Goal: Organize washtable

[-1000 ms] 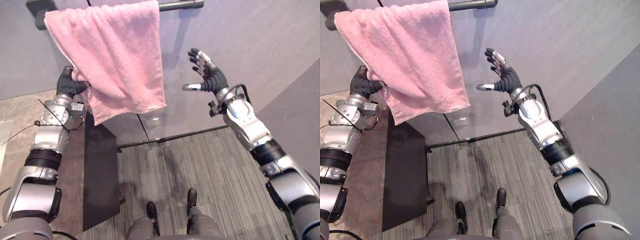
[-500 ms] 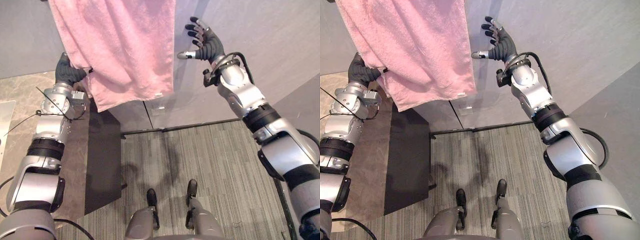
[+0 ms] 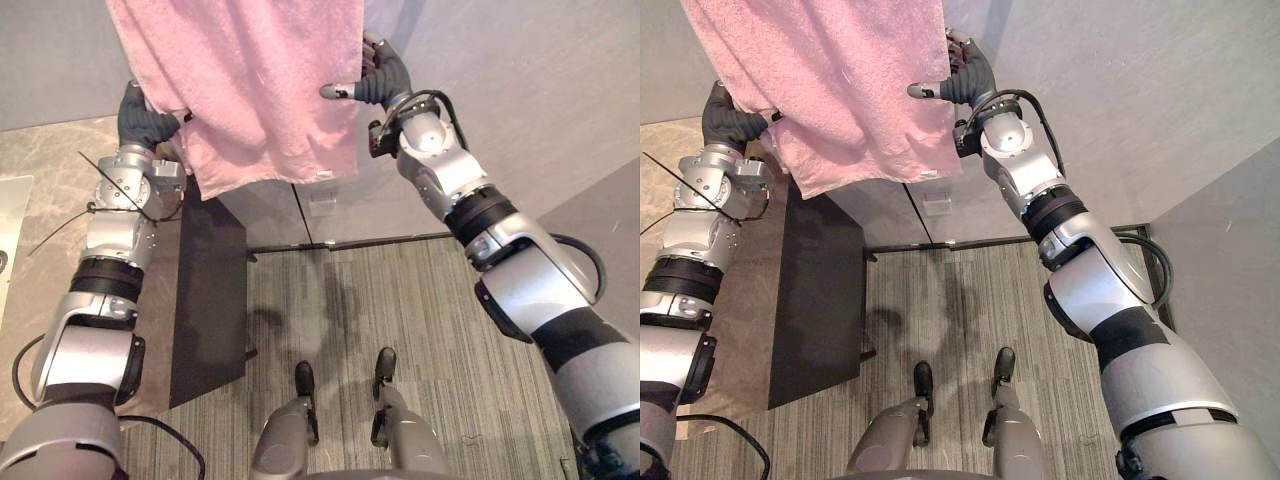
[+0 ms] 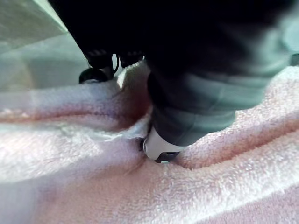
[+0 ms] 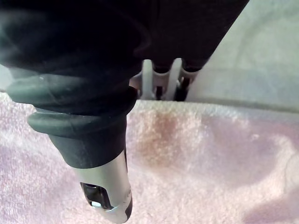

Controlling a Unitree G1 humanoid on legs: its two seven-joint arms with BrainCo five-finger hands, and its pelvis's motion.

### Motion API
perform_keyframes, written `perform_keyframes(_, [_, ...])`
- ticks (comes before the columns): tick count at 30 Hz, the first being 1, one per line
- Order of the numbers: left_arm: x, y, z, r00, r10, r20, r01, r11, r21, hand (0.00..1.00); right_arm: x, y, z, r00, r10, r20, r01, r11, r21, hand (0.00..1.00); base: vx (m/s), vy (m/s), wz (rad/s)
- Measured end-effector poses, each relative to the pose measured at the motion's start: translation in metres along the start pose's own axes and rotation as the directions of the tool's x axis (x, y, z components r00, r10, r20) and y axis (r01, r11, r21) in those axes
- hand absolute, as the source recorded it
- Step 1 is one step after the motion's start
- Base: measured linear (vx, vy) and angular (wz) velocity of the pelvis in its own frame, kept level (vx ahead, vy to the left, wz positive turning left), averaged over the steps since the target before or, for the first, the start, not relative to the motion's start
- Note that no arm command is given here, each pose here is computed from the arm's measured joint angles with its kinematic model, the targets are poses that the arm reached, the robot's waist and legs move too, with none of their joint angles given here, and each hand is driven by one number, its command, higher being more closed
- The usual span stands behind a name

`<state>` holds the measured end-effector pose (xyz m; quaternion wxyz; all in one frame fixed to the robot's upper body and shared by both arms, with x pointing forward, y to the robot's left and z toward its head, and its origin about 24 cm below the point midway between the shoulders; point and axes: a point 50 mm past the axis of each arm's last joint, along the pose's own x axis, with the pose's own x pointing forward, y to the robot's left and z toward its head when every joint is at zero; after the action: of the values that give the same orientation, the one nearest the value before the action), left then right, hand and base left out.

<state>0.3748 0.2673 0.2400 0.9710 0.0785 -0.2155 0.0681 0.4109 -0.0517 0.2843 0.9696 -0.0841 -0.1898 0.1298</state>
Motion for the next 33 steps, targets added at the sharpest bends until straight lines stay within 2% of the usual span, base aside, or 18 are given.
perform_keyframes(8, [0.008,-0.005,0.014,0.999,0.019,0.043,-0.018,1.0,-0.023,1.0,0.011,0.001,0.033,0.995,-0.083,0.055,0.074,0.985,0.155,1.0,0.04,0.027,0.04])
perform_keyframes(14, [0.008,-0.005,0.013,0.999,0.034,0.042,-0.033,0.999,-0.029,1.0,0.013,-0.005,0.036,0.989,-0.14,0.037,0.129,0.967,0.22,1.0,0.04,0.024,0.06])
perform_keyframes(21, [0.008,-0.005,0.013,0.999,0.033,0.041,-0.032,0.999,-0.029,1.0,0.016,-0.019,0.04,0.983,-0.183,-0.001,0.179,0.956,0.232,1.0,0.01,0.013,0.01])
perform_keyframes(24, [0.008,-0.009,0.014,0.999,0.021,0.05,-0.019,0.999,-0.038,1.0,0.019,-0.024,0.053,0.982,-0.19,0.011,0.182,0.955,0.234,1.0,0.0,0.0,0.0])
perform_keyframes(33, [0.008,-0.017,0.012,0.999,-0.01,0.053,0.013,0.998,-0.055,1.0,0.018,-0.035,0.051,0.981,-0.194,-0.005,0.189,0.948,0.256,1.0,0.04,0.016,-0.06])
